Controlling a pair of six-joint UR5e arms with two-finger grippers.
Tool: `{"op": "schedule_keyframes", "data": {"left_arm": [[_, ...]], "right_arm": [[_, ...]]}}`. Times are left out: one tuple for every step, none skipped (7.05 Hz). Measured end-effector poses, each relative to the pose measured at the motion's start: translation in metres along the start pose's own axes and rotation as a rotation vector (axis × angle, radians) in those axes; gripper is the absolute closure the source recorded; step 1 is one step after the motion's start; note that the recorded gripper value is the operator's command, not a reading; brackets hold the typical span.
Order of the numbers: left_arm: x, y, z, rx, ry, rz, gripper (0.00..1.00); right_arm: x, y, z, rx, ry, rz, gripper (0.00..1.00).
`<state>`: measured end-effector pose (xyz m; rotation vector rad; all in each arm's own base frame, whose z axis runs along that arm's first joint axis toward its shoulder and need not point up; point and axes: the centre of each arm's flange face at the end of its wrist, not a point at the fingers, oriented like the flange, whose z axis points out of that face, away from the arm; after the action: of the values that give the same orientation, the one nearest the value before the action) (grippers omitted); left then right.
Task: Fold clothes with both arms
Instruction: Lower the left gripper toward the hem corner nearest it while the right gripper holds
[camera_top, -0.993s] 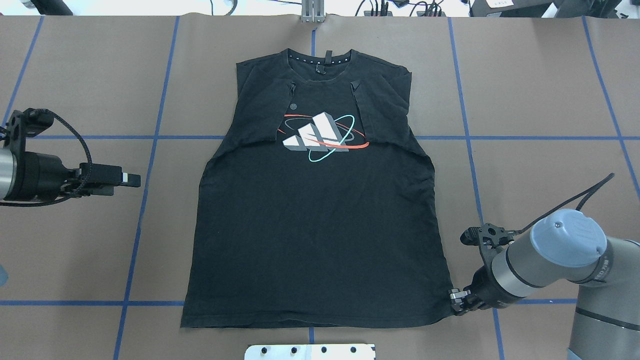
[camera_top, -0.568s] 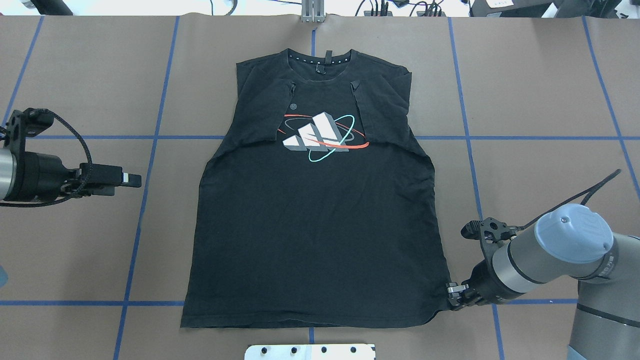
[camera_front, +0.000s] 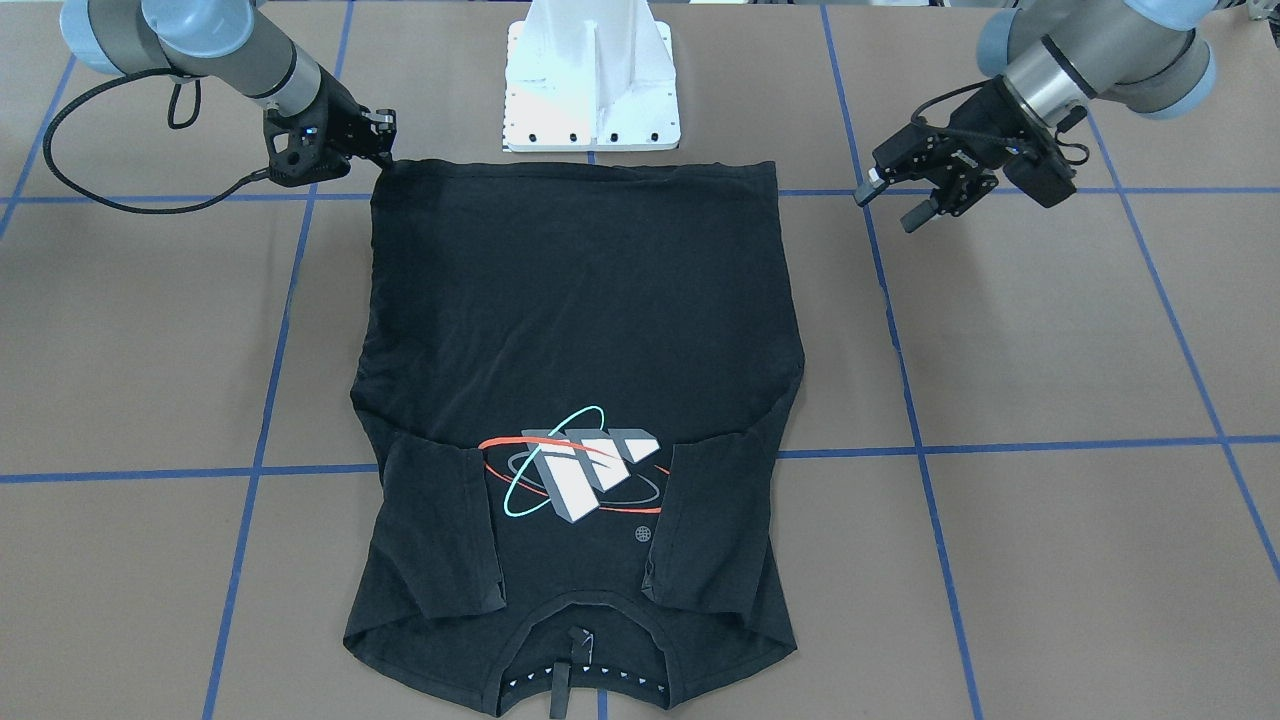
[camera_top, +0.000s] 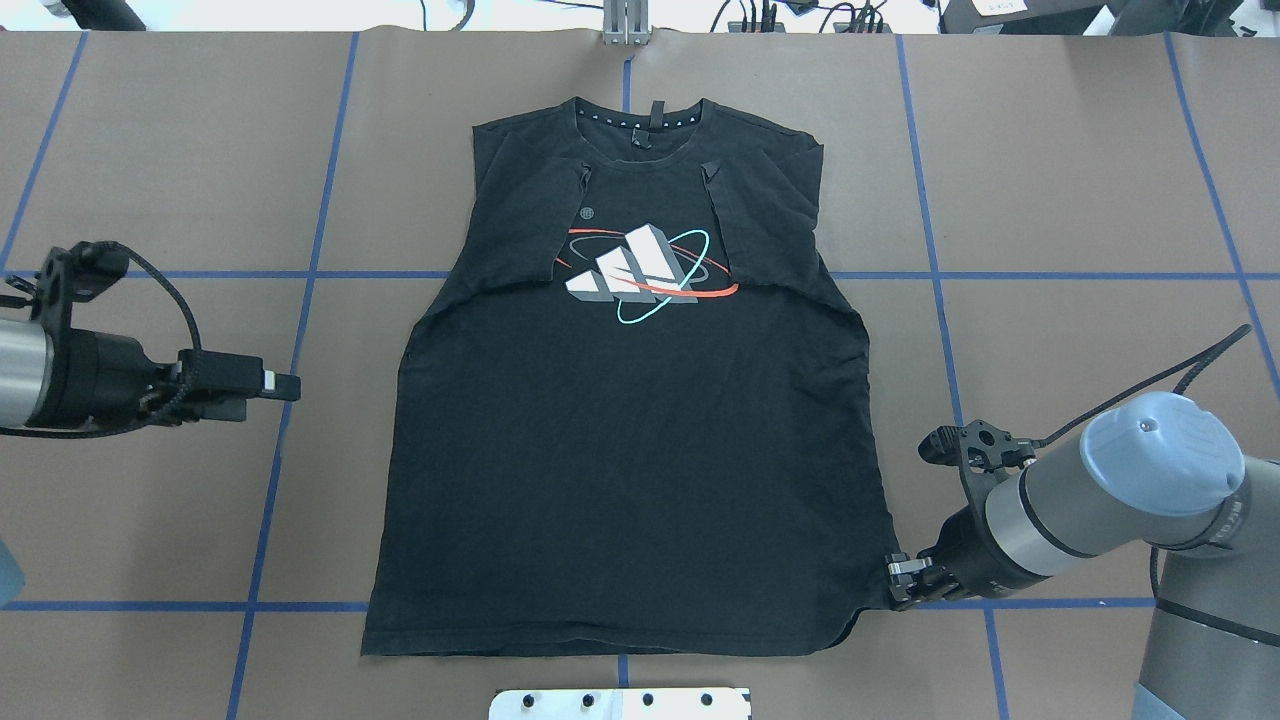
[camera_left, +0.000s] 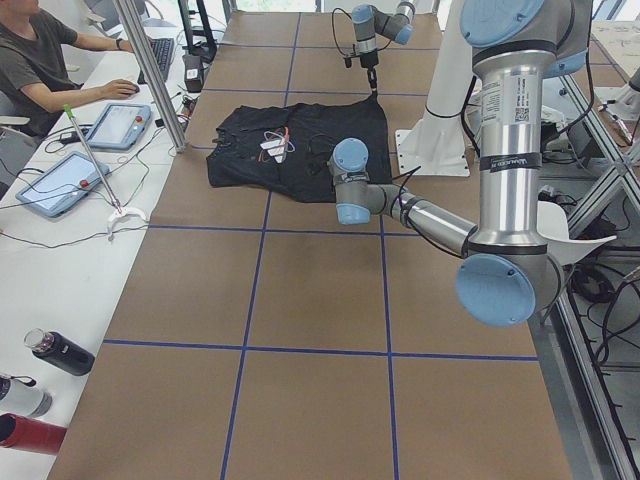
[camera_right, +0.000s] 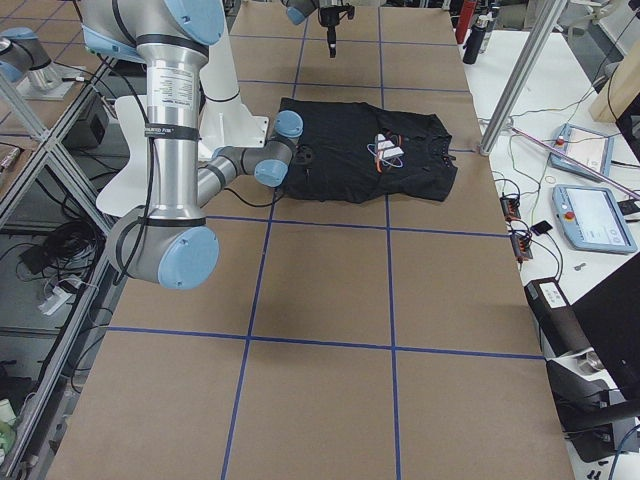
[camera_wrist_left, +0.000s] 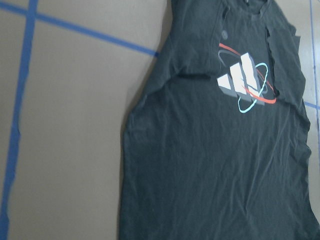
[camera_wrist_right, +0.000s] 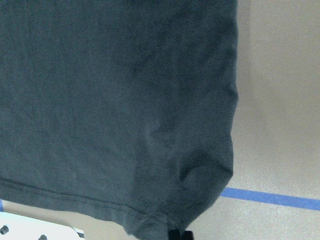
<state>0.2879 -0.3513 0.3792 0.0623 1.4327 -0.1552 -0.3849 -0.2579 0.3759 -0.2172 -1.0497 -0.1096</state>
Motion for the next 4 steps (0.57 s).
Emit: {"op": "schedule_keyframes", "data": {"left_arm": [[0.008,0.018,0.014,-0.021,0.008,-0.05,0.0],[0.016,0.038,0.03,-0.035,0.016,-0.101,0.0],[0.023,0.058,0.045,-0.045,0.023,-0.141,0.0],[0.029,0.078,0.059,-0.049,0.029,-0.174,0.0]], "right_arm": [[-0.002,-0.003,-0.007,0.011,-0.01,0.001,1.0],[-0.005,-0.007,-0.012,0.021,-0.02,0.001,1.0],[-0.007,-0.01,-0.016,0.03,-0.027,0.002,1.0],[-0.008,-0.012,-0.02,0.037,-0.033,0.002,1.0]]}}
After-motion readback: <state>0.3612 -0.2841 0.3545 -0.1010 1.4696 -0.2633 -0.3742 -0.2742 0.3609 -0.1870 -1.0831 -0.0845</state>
